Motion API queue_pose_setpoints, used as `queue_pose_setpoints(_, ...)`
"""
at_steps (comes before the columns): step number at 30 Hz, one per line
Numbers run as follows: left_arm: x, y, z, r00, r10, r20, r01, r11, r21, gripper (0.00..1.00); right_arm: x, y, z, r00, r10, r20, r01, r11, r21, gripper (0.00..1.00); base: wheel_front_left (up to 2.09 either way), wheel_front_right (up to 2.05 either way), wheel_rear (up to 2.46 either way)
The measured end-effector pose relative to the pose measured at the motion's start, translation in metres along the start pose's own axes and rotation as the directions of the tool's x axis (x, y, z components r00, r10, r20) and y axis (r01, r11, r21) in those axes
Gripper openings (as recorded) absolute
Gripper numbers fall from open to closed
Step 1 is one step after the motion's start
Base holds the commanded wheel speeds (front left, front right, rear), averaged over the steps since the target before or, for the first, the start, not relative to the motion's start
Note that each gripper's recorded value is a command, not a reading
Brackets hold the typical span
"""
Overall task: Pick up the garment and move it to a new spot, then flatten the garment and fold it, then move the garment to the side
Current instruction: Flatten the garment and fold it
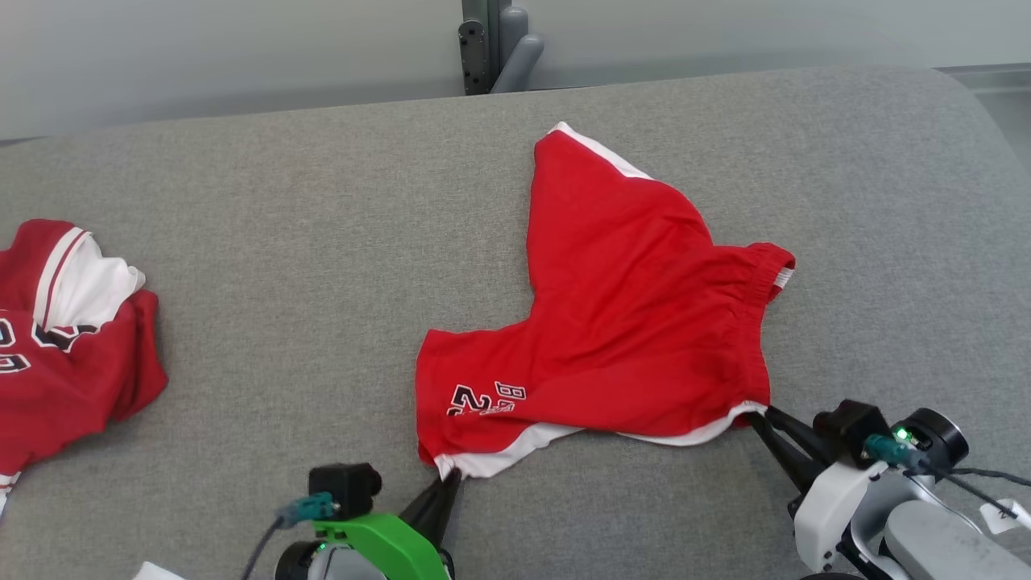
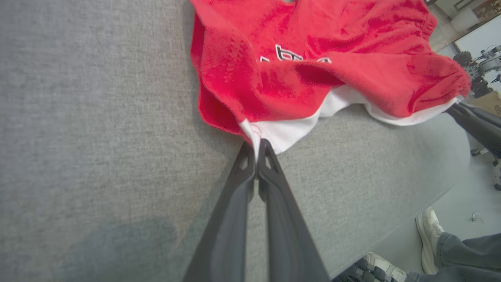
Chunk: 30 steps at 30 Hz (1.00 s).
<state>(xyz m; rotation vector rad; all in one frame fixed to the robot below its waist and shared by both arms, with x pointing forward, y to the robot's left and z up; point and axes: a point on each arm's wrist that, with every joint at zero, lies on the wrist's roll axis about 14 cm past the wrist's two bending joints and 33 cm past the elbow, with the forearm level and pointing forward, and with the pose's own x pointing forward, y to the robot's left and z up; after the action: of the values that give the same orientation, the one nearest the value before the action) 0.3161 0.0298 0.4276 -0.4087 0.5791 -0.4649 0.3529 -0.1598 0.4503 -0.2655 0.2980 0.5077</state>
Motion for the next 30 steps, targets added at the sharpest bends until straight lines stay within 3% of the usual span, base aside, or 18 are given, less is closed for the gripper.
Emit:
queue_pose_setpoints(4,-0.004,-0.005,0.046,0.992,-0.053,0.112,0.061,0.996,-0.070,0.00,-0.003,-0.014,0.048,0.988,-0.051,0.144,0.021,0.979,0.203,0.00,0.00,0.00,0.00)
queue_pose_setpoints(11,-0.046,-0.025,0.152,0.939,-0.232,0.256,0.229,0.973,0.040,0.00,-0.035,-0.053,0.133,0.948,-0.064,0.311,-0.053,0.935,0.351,0.00,0.00,0.00,0.00)
queue_pose_setpoints(15,-0.071,-0.049,0.216,0.888,-0.351,0.297,0.330,0.936,0.121,0.00,-0.053,-0.081,0.195,0.904,-0.062,0.424,-0.101,0.931,0.350,0.00,0.00,0.00,0.00)
queue_pose_setpoints(20,-0.065,-0.062,0.270,0.875,-0.404,0.268,0.350,0.909,0.226,0.00,-0.046,-0.102,0.239,0.885,-0.031,0.464,-0.140,0.934,0.330,0.00,0.00,0.00,0.00)
queue_pose_setpoints(26,-0.012,-0.037,0.347,0.901,-0.307,0.305,0.223,0.933,0.281,0.00,0.006,-0.150,0.267,0.909,-0.069,0.410,-0.038,0.968,0.247,0.00,0.00,0.00,0.00)
queue_pose_setpoints(30,0.029,-0.017,0.404,0.872,-0.233,0.431,0.108,0.949,0.295,0.00,0.058,-0.178,0.308,0.866,-0.139,0.480,0.061,0.983,0.175,0.00,0.00,0.00,0.00)
